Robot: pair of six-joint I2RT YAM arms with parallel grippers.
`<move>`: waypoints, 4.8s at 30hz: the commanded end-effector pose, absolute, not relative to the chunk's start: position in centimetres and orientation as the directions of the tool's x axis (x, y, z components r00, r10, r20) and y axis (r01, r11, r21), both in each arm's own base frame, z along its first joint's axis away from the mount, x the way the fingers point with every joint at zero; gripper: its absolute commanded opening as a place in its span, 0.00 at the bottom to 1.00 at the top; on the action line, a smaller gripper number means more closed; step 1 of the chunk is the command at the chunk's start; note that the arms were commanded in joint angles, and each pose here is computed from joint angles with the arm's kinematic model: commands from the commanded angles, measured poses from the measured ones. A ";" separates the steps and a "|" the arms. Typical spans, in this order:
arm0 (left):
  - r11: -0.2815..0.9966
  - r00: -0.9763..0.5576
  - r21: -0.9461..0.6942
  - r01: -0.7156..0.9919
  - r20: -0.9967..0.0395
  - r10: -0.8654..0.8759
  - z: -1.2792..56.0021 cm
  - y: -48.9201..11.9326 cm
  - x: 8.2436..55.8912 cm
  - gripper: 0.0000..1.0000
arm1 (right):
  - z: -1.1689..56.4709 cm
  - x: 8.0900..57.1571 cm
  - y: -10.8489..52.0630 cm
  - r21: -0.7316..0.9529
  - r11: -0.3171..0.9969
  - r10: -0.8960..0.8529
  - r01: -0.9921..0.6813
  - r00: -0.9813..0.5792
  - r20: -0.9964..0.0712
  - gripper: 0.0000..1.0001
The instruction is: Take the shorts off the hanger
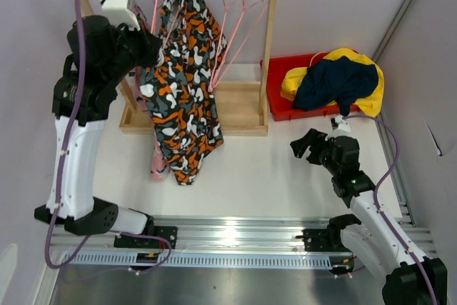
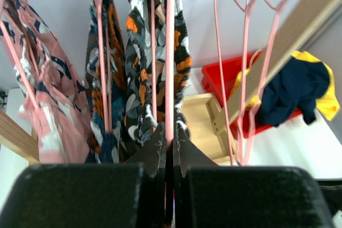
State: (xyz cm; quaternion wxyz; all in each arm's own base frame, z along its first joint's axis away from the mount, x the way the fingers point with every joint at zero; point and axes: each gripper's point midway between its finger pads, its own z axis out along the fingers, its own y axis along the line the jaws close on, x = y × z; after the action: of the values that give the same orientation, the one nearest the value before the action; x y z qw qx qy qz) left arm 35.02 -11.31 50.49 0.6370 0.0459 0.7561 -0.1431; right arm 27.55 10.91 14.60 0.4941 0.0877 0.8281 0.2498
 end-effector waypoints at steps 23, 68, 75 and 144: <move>0.627 -0.431 -0.317 0.712 -0.902 0.033 35.7 -15.6 12.3 0.00 | 39.6 21.1 20.9 0.271 0.504 0.286 -0.820 -0.138 -0.948 1.00; 0.370 -0.198 -0.205 0.906 -0.979 -0.056 46.9 -17.5 7.3 0.00 | 45.1 22.8 19.4 0.165 0.632 0.393 -0.757 0.130 -0.910 0.00; 0.361 -0.235 -0.233 0.903 -0.971 -0.039 45.6 -17.6 7.1 0.00 | 48.5 28.4 13.3 0.273 0.769 0.456 -0.577 0.198 -0.868 0.00; 0.954 -0.239 -0.086 0.287 -0.971 -0.016 39.6 -10.7 23.1 0.00 | 36.0 18.4 16.1 0.293 0.628 0.330 -0.721 -0.094 -0.939 0.00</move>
State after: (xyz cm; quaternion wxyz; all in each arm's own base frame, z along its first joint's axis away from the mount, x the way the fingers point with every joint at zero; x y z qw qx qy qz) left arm 22.41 -10.68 38.88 0.5966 0.0975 0.7863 -0.1273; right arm 18.26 16.41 35.23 0.6388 -0.1580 0.6297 0.4128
